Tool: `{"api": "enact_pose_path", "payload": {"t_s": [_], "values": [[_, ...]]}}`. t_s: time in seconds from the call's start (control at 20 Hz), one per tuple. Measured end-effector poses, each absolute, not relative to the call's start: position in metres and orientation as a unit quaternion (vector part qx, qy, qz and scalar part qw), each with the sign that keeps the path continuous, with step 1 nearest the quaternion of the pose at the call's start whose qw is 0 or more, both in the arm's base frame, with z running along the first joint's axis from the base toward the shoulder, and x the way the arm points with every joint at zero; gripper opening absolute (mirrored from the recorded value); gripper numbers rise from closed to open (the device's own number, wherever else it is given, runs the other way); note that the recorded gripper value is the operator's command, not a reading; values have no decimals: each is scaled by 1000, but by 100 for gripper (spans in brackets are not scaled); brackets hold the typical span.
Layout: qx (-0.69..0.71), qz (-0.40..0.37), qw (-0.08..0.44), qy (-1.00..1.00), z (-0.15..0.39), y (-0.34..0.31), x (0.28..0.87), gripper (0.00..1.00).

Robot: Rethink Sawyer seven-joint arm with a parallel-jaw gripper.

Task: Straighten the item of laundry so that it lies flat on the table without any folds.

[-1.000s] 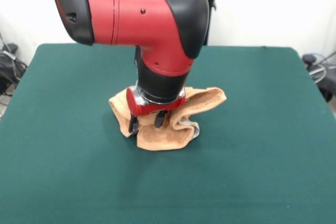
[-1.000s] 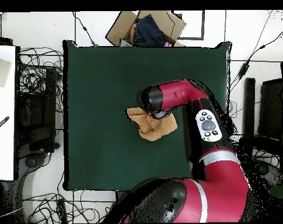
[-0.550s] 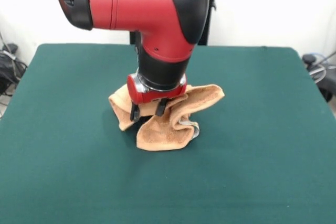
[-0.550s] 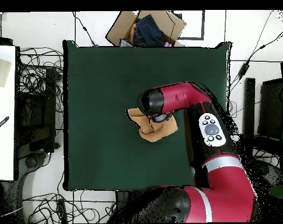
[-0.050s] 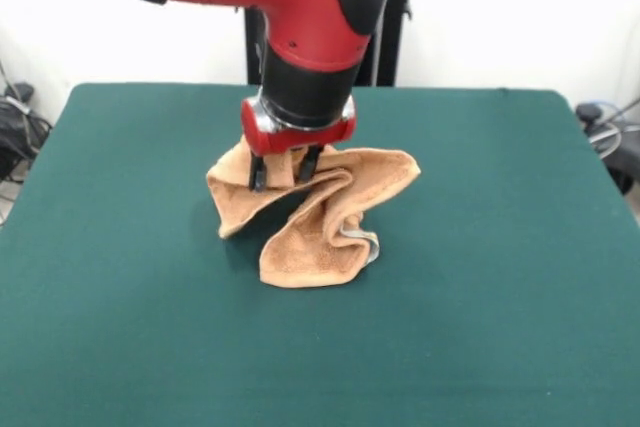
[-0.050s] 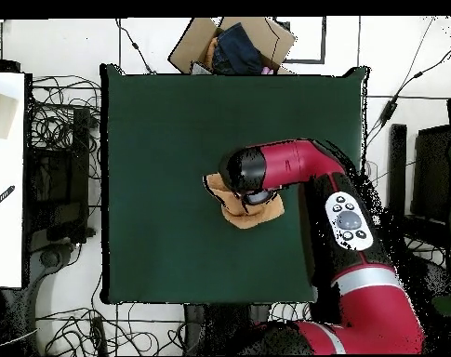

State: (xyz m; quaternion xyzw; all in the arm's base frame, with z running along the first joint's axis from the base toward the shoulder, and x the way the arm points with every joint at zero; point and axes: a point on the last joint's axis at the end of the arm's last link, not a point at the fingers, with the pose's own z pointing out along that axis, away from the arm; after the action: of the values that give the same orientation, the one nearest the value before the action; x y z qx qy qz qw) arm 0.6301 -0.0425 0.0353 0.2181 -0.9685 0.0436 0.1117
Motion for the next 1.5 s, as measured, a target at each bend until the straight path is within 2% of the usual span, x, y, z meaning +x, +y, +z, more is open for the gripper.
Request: {"api": "enact_pose_path", "payload": {"t_s": [0.6,1.5], "values": [[207,42,144,-967,58,-55,609,100],[203,41,147,-967,84,-50,600,100]]}}
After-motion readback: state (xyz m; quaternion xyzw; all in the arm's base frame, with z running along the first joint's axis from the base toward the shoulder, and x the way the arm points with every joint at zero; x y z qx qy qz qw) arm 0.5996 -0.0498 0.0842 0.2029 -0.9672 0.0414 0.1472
